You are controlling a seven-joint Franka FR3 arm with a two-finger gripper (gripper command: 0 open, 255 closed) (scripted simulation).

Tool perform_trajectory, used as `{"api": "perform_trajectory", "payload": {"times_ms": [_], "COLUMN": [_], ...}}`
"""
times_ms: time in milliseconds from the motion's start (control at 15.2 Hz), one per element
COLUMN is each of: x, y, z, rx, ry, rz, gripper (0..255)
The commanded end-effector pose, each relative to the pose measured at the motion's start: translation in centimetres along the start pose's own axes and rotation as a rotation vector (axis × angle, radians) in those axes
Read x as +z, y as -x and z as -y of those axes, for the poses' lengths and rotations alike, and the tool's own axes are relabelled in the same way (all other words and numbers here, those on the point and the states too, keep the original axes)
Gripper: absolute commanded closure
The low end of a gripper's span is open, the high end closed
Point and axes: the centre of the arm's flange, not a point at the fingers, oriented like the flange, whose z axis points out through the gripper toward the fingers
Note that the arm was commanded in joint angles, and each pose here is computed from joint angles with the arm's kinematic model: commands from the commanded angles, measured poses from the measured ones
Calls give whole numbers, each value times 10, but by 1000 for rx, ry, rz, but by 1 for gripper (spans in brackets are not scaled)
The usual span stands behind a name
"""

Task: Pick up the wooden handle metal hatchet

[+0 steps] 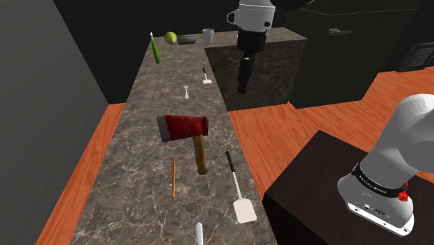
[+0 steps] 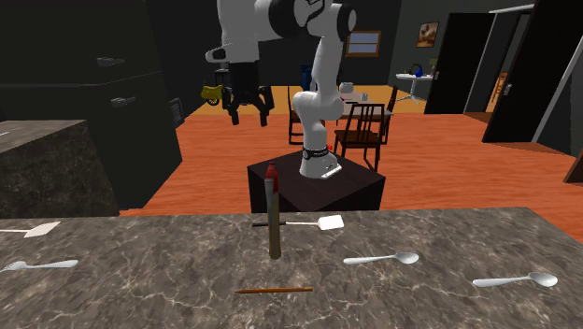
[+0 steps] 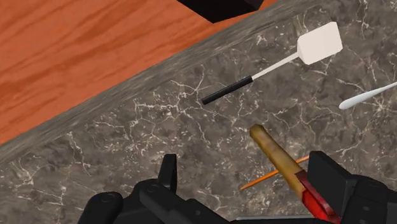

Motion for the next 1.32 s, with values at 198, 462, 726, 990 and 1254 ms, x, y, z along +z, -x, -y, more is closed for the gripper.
{"api": "perform_trajectory", "payload": {"times_ms": [198, 462, 726, 990, 1254], "x": [23, 41, 59, 75, 96], "y": [-46, -78, -106, -114, -112], "z": [45, 83, 124, 136, 135], "rx": [-134, -241, -347, -382, -382], "ry": [21, 37, 54, 60, 60], "rz": [-19, -32, -46, -51, -51], "gripper": [0, 0, 0, 0, 0]}}
